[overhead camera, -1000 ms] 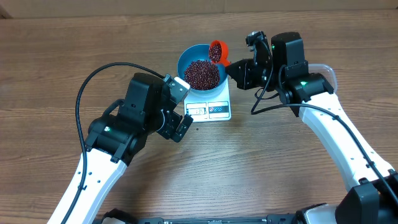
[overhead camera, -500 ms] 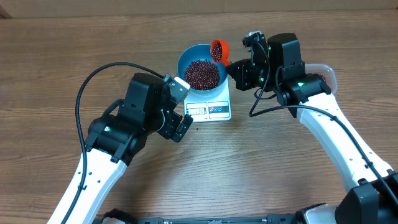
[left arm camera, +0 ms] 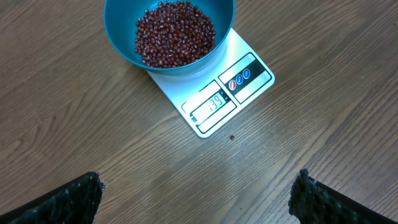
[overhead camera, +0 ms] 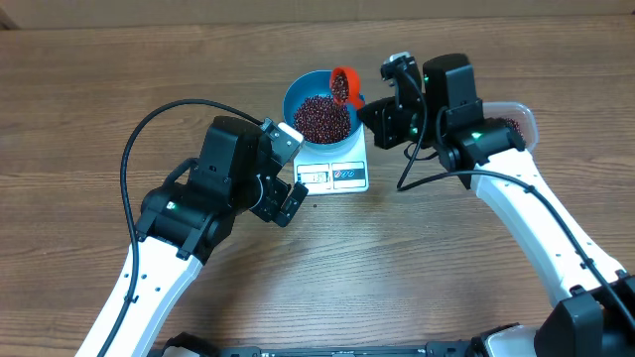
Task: Scoop item into bowl and weigh 150g on scale
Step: 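Tilt scoop slowly with right gripper, trickling beans into bowl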
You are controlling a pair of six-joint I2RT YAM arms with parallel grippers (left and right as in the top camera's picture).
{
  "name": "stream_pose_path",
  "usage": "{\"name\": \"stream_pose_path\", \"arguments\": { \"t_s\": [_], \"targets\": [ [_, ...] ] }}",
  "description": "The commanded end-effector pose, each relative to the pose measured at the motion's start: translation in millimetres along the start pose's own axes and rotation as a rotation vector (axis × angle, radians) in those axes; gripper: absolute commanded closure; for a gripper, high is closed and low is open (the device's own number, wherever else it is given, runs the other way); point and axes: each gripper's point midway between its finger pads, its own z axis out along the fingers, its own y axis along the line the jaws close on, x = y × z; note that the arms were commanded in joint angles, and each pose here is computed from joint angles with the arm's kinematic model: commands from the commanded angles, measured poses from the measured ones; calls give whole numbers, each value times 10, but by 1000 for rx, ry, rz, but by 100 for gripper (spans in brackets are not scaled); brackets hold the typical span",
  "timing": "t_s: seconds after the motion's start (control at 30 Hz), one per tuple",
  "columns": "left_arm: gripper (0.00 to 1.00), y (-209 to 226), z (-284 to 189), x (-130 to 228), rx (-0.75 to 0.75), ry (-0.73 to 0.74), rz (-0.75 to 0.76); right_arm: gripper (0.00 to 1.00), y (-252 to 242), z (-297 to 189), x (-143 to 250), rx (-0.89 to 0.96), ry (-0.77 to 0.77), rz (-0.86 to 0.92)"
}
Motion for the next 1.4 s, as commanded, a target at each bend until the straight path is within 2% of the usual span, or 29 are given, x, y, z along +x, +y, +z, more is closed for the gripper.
{"name": "stream_pose_path", "arguments": {
  "t_s": [0.0,1.37],
  "targets": [
    [0,0,-84,-103,7,-39,14,96,34,-71,-150,38,-42,-45],
    [0,0,-84,-103,7,-39,14,96,30,-69,-122,39,-31,-40]
  ]
}}
